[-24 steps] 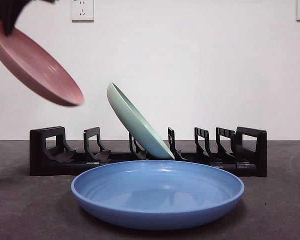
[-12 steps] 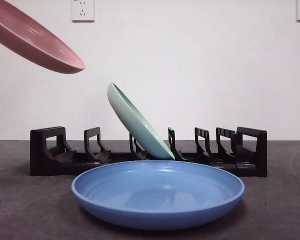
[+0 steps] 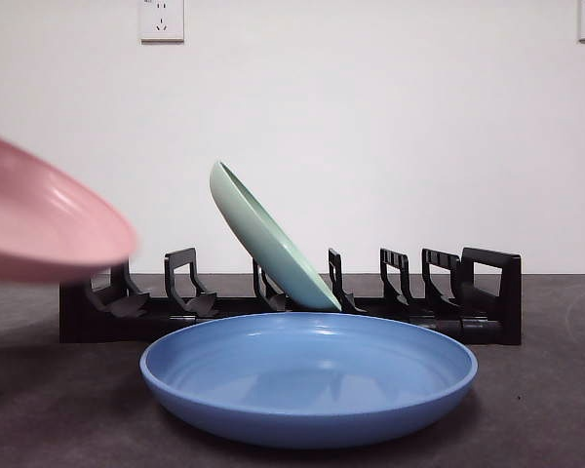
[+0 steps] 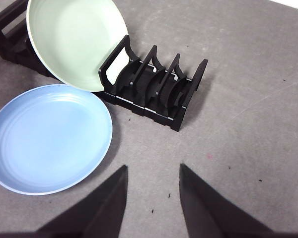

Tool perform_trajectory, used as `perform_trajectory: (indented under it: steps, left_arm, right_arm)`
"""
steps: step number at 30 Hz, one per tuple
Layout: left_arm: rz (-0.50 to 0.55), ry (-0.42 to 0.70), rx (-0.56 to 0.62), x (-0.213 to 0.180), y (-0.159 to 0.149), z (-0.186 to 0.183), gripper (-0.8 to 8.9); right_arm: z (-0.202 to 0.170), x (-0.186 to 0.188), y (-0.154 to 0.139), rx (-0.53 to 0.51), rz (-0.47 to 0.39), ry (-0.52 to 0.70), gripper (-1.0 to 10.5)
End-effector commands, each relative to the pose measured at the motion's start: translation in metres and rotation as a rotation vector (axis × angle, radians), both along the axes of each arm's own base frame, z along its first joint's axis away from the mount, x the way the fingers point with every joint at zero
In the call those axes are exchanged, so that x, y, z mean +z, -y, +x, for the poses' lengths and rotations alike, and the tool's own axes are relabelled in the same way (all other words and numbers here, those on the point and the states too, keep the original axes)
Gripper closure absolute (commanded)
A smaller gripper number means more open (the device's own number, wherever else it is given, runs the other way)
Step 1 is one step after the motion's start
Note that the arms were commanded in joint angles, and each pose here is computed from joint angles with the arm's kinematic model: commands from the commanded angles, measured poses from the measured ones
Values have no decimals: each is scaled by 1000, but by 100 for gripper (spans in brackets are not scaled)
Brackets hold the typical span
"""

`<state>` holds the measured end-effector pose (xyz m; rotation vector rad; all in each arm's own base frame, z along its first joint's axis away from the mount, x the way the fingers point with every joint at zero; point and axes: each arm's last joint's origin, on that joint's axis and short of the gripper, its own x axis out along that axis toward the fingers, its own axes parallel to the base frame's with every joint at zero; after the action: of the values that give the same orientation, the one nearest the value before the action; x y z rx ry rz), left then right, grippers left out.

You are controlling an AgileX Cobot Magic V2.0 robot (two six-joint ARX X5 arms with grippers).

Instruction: Place the plate

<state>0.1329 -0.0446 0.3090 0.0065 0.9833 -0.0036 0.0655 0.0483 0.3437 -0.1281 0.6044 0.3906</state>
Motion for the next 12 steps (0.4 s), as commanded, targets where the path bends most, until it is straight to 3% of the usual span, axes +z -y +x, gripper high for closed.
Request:
perform_trajectory:
  steps: [1, 12]
  left_arm:
    - [-155, -1, 30, -19, 4, -4, 807]
    - [-245, -97, -46, -63, 46, 18, 806]
  right_arm:
    - [0, 3, -1, -6, 20, 7, 780]
    - [0, 3, -1, -6, 20, 7, 780]
